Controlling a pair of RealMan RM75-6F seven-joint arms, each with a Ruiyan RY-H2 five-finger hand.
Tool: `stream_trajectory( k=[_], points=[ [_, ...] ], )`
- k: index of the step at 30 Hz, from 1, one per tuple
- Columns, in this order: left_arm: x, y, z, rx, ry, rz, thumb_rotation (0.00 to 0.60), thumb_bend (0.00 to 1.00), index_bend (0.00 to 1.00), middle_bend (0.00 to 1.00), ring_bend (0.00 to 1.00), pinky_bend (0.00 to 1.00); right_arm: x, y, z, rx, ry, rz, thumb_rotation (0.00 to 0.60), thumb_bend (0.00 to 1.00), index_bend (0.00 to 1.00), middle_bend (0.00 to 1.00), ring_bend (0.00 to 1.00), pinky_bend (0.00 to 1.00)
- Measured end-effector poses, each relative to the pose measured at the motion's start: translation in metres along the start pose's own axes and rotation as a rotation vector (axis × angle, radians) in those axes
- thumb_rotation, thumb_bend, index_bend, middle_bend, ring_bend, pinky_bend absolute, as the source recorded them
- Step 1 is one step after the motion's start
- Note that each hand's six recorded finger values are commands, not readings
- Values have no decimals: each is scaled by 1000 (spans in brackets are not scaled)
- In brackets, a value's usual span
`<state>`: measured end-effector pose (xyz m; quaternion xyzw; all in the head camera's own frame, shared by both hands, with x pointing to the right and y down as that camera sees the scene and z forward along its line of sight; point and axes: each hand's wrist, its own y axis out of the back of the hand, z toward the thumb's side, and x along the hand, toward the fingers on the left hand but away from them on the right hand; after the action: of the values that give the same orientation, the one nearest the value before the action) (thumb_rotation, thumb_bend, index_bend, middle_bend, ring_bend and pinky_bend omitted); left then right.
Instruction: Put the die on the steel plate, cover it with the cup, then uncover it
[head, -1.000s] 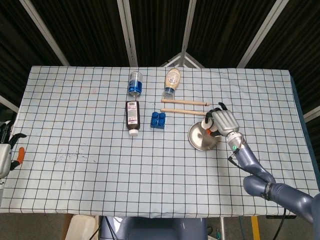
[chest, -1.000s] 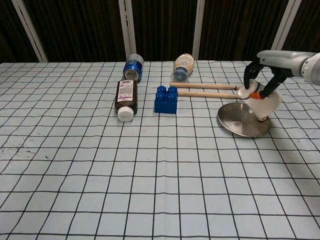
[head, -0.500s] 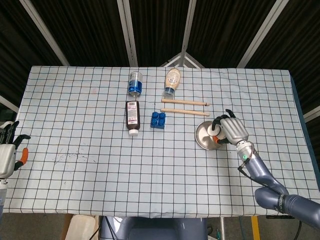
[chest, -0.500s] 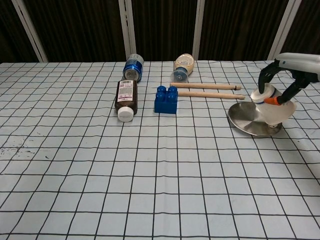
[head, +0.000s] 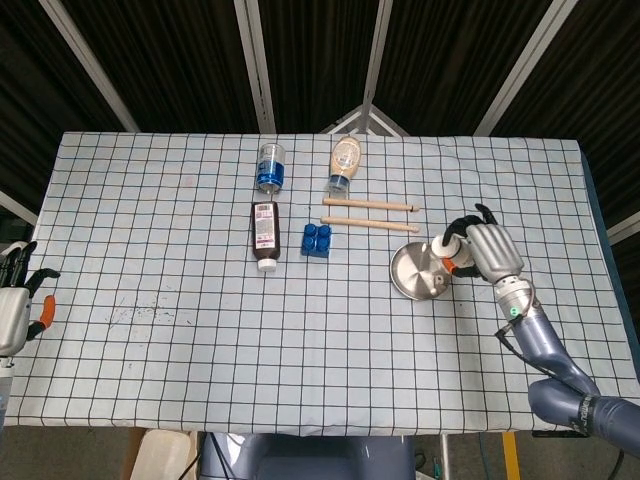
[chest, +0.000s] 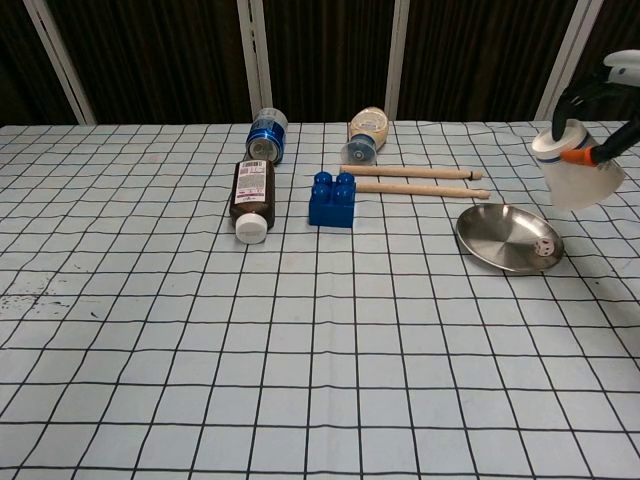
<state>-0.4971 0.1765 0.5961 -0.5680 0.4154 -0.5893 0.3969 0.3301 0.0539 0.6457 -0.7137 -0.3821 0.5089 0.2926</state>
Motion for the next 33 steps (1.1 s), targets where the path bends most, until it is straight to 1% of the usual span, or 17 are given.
stream_trajectory(
  k=[5, 12, 16, 22, 27, 33],
  points=[
    [0, -1, 0, 2, 0, -4, 600, 693, 335, 0, 0, 155, 16, 13, -30, -56, -59, -46, 600, 455, 522, 491, 257, 0],
    [-2, -1, 3, 4, -4, -2, 600, 693, 335, 0, 0, 155, 31, 13, -63, -148, -98, -104, 600, 456, 522, 491, 257, 0],
    [-4, 2, 1, 3, 5, 11, 600, 692, 335, 0, 0, 155, 31, 7, -81, -226, -108, -148, 600, 456, 522, 491, 257, 0],
    [-2, 0, 0, 14, 11, 5, 600, 693, 335, 0, 0, 156, 27, -8, -103, -298, -118, -190, 600, 456, 522, 491, 258, 0],
    [-2, -1, 0, 19, 14, 4, 600, 693, 335, 0, 0, 156, 21, -18, -111, -340, -105, -215, 600, 455, 522, 491, 257, 0],
    [-2, 0, 0, 22, 18, 12, 600, 693, 335, 0, 0, 156, 13, -27, -110, -367, -90, -215, 600, 456, 522, 491, 257, 0]
  ],
)
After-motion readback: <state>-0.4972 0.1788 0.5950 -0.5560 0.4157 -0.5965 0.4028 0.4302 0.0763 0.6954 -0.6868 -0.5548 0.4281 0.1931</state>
